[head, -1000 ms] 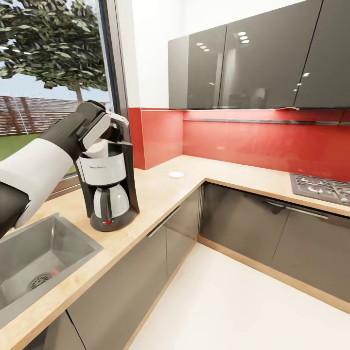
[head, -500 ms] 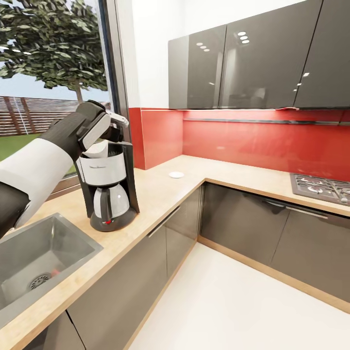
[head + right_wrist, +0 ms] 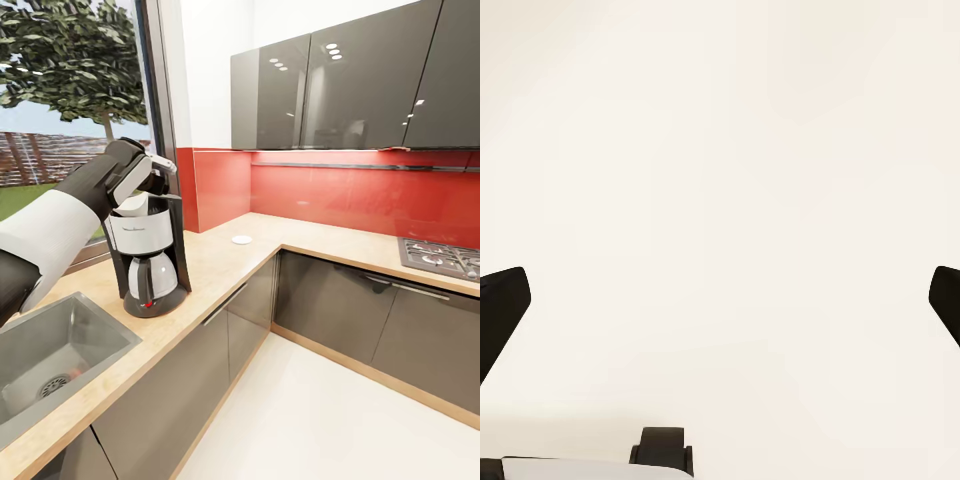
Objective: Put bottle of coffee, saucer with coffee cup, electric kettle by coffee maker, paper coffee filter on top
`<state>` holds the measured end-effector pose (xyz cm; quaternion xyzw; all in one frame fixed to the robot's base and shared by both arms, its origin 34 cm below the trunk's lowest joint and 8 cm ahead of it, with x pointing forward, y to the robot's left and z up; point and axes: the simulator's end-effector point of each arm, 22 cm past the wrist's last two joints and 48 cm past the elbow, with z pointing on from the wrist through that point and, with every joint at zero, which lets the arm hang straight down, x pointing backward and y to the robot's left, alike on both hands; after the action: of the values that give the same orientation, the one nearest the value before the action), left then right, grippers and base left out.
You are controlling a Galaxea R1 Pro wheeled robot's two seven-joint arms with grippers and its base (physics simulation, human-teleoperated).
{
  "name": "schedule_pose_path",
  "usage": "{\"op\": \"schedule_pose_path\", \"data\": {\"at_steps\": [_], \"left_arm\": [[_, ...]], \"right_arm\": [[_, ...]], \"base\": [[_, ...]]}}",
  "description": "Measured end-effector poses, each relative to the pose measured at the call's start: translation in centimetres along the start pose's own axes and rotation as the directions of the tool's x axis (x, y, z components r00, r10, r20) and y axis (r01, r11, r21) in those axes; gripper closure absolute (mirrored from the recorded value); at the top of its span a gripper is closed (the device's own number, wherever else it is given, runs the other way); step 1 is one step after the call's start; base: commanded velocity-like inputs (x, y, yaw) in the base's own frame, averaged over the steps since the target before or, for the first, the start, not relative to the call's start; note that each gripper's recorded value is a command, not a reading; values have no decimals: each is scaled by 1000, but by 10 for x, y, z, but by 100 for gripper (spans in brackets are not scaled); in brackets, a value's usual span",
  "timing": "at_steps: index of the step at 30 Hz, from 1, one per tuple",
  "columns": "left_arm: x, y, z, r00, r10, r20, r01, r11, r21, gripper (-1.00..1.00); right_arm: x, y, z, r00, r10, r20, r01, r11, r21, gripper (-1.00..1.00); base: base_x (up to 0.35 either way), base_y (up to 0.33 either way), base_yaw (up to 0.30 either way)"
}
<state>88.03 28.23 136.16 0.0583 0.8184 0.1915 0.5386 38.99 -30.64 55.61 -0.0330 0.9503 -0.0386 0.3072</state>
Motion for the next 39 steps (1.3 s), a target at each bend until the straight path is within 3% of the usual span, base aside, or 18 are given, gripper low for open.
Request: {"op": "schedule_pose_path", "data": {"at_steps": [30,35,37,39], "left_arm": [[-21,3,-11,1000,-5,15,5,1000,13,-100],[-36,2,-21,997,-64,49,61,997,55,-100],[-57,1,-37,989,-110,102,100,990,95,-100],[-65,0,-44,985,-124,122,111,988,110,-100]], "right_arm": [[-10,-2,-16,1000,0,0,0,1000,0,-100],[-10,-2,-16,1000,0,1,0,1000,0,-100],[-10,-2,-16,1000,0,1,0,1000,0,-100],[-10,-2,-16,1000,0,1,0,1000,0,-100]], "base": [[0,0,0],[0,0,0],[0,0,0],[0,0,0]]}}
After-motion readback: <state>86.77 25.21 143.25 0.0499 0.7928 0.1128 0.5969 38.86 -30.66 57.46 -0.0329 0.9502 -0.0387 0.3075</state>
